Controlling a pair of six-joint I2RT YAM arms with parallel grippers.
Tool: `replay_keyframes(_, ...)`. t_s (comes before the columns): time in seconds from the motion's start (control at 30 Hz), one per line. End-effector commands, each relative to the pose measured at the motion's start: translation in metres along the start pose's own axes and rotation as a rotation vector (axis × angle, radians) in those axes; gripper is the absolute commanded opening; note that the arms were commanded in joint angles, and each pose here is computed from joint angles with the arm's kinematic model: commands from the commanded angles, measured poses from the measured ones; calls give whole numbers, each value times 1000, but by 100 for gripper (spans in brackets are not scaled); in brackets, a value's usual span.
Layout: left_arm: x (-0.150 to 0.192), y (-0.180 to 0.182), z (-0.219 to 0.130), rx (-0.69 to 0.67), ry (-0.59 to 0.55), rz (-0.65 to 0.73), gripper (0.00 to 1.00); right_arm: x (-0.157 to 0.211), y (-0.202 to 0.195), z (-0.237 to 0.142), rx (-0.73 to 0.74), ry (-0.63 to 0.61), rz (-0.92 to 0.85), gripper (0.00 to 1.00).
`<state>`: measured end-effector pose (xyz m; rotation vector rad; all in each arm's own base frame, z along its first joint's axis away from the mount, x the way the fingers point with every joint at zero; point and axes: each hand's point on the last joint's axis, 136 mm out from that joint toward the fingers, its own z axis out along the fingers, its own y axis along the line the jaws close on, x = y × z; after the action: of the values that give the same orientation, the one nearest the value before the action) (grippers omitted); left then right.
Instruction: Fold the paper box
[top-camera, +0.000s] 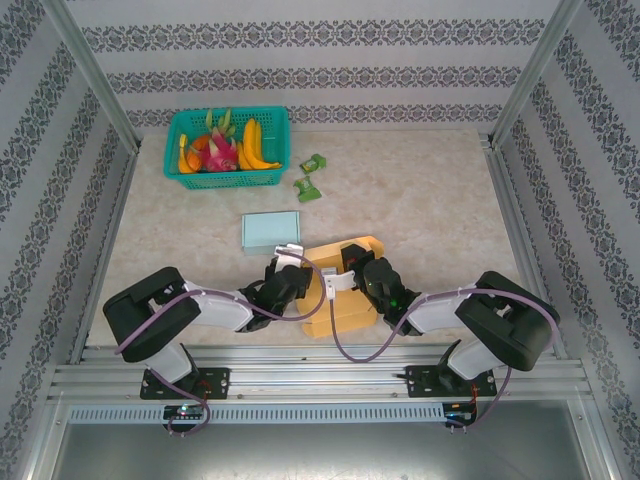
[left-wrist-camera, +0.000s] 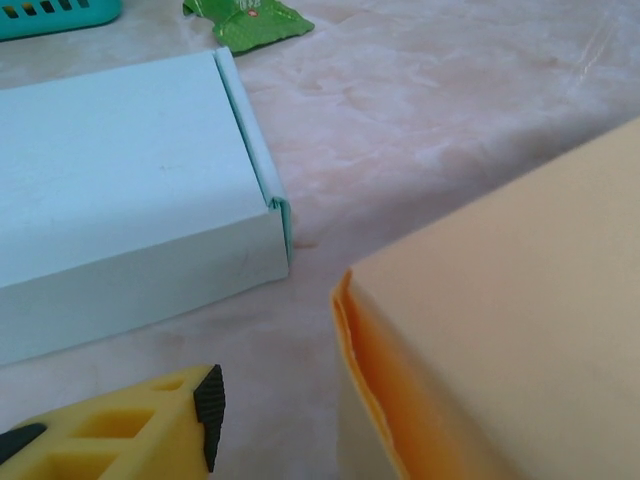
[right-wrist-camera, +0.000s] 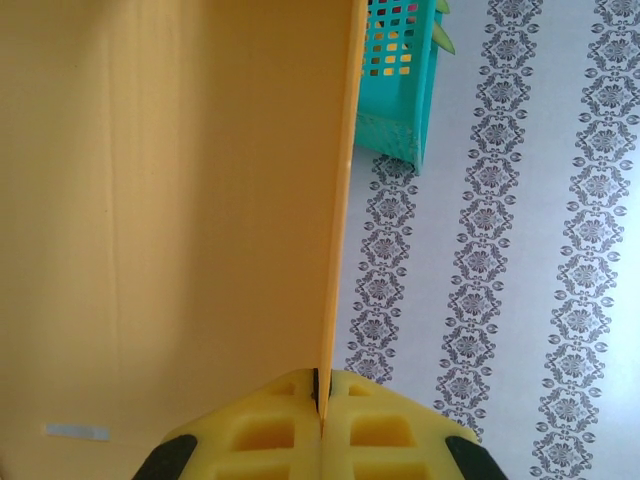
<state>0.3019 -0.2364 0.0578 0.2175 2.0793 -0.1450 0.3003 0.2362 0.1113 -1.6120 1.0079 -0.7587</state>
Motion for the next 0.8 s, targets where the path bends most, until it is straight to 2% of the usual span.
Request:
replay_keyframes(0.0,15,17,-2,-111,30,73,53,-3,7,-4,-22,-14,14,0)
replay_keyframes(0.13,21,30,-4,-184,40,88,50,-3,6,-5,-18,-11,20,0)
replay_keyframes(0.3,30,60,-12,-339,46,102,36,-1,7,-4,-23,-2,21,0)
replay_keyframes(0.47,28,82,-21,-487,44,118,28,4,8,-1,-24,30,26,0)
replay_keyframes(0.63,25,93,-26,-575,39,122,28,5,4,-2,-17,34,45,0)
replay_keyframes(0.77,23,87,-22,-571,51,106,34,3,3,-2,-15,25,69,0)
